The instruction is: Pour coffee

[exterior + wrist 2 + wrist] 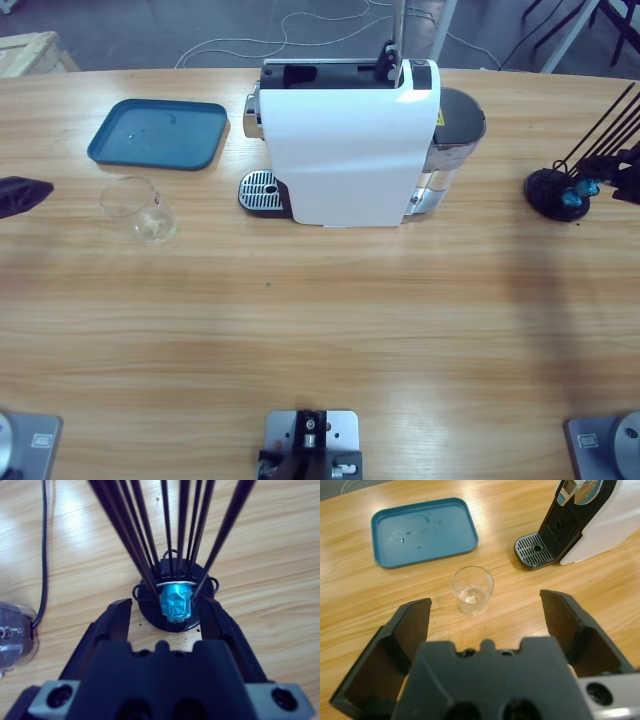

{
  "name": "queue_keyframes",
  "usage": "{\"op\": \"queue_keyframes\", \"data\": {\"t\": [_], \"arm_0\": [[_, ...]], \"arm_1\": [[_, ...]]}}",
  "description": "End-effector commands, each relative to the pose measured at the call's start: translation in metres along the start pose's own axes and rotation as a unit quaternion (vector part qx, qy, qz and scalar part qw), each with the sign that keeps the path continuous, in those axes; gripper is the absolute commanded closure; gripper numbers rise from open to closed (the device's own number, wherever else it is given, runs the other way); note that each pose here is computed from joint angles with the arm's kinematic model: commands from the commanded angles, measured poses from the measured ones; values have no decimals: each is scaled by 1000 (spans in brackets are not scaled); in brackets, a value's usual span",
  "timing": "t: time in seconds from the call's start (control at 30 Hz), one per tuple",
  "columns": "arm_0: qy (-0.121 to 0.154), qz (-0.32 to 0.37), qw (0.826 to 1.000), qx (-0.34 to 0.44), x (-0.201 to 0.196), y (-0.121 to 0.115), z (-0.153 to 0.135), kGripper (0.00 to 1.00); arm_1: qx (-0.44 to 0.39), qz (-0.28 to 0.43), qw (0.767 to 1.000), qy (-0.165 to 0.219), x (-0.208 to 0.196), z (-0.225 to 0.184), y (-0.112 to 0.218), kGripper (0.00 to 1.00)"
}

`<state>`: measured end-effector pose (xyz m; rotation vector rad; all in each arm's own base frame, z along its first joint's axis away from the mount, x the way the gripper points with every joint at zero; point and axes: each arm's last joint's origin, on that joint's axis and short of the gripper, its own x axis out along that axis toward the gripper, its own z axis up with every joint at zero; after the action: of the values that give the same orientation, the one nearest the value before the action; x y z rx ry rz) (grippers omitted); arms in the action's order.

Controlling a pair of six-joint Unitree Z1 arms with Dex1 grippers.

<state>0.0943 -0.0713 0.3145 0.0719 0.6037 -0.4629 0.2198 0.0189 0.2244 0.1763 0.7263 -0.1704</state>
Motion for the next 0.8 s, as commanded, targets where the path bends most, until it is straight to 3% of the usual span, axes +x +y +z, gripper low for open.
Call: {"op": "queue_keyframes", "data": {"t": [0.03, 0.33, 0.4, 0.5, 0.57, 0.7, 0.73, 0.8], "arm_0": [[0, 12, 1000, 2, -1, 4, -12, 64], [-1, 11, 1000, 2, -2, 4, -12, 64], [-1, 12, 1000, 2, -2, 5, -12, 64], [-1, 13, 1000, 2, -2, 5, -12, 64], [-2, 13, 1000, 2, -1, 5, -12, 64], [-2, 14, 1000, 2, -1, 5, -12, 64], [-2, 14, 1000, 2, -1, 5, -12, 64], [-2, 14, 1000, 2, -1, 5, -12, 64]], "arm_1": [[2, -24, 999, 22, 12, -7, -8, 455], [2, -25, 999, 24, 17, -7, -7, 462], [2, -25, 999, 25, 19, -7, -7, 580], [2, -26, 999, 28, 21, -7, -7, 586], [1, -27, 999, 31, 24, -8, -6, 691], [1, -28, 999, 34, 27, -10, -6, 730], [1, -27, 999, 33, 27, -11, -7, 814], [0, -26, 999, 33, 27, -11, -7, 845]]}}
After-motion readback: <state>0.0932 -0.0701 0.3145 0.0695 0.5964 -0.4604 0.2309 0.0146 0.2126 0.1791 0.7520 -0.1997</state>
